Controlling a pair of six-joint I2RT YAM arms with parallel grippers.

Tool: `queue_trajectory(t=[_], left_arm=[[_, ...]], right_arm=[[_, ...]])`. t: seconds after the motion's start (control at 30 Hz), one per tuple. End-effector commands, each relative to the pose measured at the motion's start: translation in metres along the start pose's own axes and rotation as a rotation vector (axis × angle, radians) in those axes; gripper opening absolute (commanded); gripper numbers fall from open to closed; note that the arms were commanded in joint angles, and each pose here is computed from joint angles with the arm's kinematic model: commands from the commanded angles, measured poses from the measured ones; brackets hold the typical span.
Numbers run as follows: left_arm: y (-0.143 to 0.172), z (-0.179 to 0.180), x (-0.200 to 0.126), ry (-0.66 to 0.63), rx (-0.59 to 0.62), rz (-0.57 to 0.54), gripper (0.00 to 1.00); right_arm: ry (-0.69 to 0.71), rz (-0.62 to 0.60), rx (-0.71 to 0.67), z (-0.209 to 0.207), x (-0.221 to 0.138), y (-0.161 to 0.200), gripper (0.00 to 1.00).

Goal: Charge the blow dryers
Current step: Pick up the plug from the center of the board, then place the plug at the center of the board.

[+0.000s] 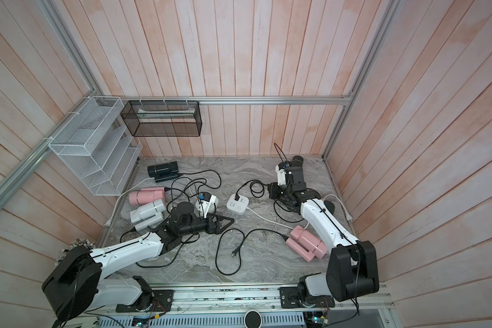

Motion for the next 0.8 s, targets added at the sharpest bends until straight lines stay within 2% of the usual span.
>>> queue_trajectory(t=[0.0, 0.13, 0.43, 0.6, 0.67, 0.77], left_arm=[[-0.009, -0.017, -0.007, 0.058, 0.065, -0.046, 0.98], [-0.011, -0.019, -0.014, 0.02, 0.087, -0.058, 0.97], [-0.006, -0.01, -0.022, -0.068, 0.078, -0.039, 0.97], [0.001, -0.007, -0.02, -0.144, 0.139, 0.033, 0.97], [0.002, -0.007, -0.021, -0.205, 0.187, 0.041, 0.97], [0.005, -0.008, -0.023, -0.222, 0.221, 0.053, 0.97]], right_arm=[[-0.113, 0.07, 0.015, 0.016, -0.007, 0.013, 0.12], [-0.185, 0.13, -0.002, 0.027, -0.005, 0.032, 0.12], [-0.305, 0.263, -0.084, 0.068, 0.03, 0.089, 0.12], [-0.282, 0.383, -0.075, 0.063, 0.062, 0.124, 0.11], [-0.271, 0.406, -0.072, 0.061, 0.071, 0.133, 0.1], [-0.269, 0.423, -0.061, 0.059, 0.081, 0.143, 0.1]])
Point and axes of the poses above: each gripper's point midway between its finger pads, its own x axis out along the fingers, its own z axis along the line the jaws close on, y = z × x, the point moved 5 cm from there along -x, back along the fingers, and after that the axes turned 2 degrees about -x, right-handed, at the moved point
